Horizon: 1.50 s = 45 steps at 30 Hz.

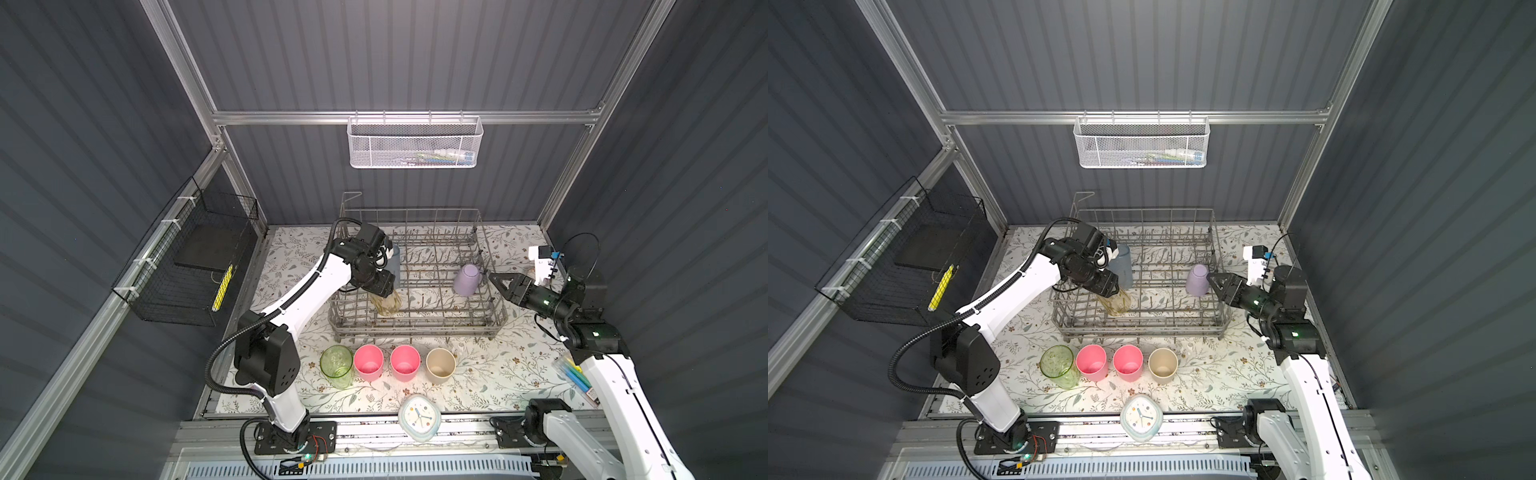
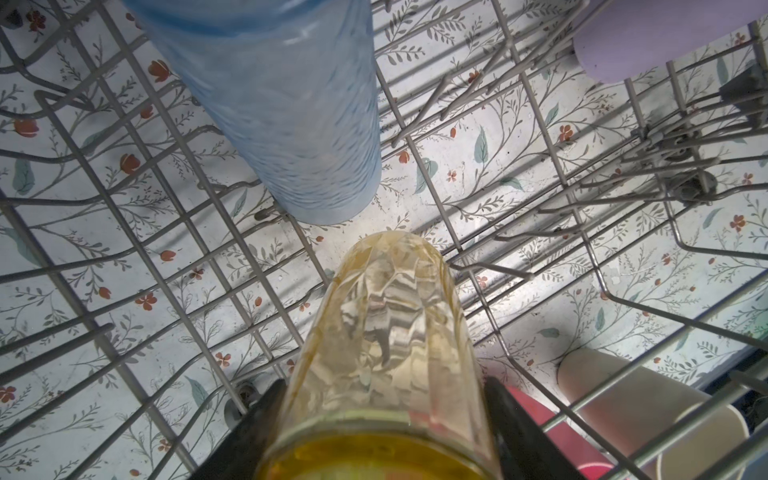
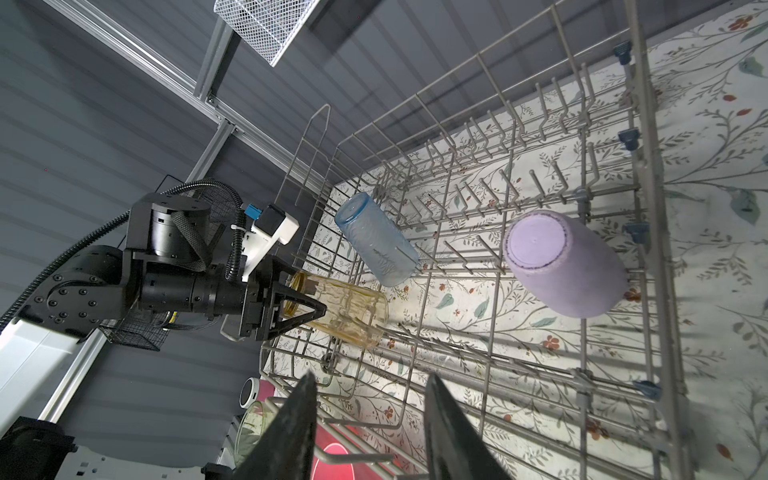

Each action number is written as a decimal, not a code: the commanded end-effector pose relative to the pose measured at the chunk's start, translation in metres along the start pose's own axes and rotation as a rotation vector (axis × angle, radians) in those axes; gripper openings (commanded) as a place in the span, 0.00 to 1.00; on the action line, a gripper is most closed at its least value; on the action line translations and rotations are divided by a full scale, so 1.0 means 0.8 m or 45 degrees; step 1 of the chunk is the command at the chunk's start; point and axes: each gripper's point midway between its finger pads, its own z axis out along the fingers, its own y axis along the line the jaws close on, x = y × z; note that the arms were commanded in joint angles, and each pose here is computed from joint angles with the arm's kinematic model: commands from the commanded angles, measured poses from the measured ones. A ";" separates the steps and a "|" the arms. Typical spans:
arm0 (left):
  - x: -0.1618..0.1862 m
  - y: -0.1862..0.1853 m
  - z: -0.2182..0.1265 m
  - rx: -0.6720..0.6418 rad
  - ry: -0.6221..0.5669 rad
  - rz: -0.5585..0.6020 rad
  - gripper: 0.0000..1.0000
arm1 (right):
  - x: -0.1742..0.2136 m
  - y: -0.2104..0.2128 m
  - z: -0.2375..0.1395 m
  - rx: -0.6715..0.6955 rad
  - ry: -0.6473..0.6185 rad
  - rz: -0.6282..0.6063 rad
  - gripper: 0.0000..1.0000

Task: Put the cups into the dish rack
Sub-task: 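Rotate the yellow cup upright with the left gripper over the rack, then lower the yellow cup into the rack beside the blue cup and release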

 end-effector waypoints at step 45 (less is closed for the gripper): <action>0.018 -0.020 0.024 -0.252 0.188 0.123 0.53 | 0.011 -0.014 -0.004 0.004 0.000 0.001 0.45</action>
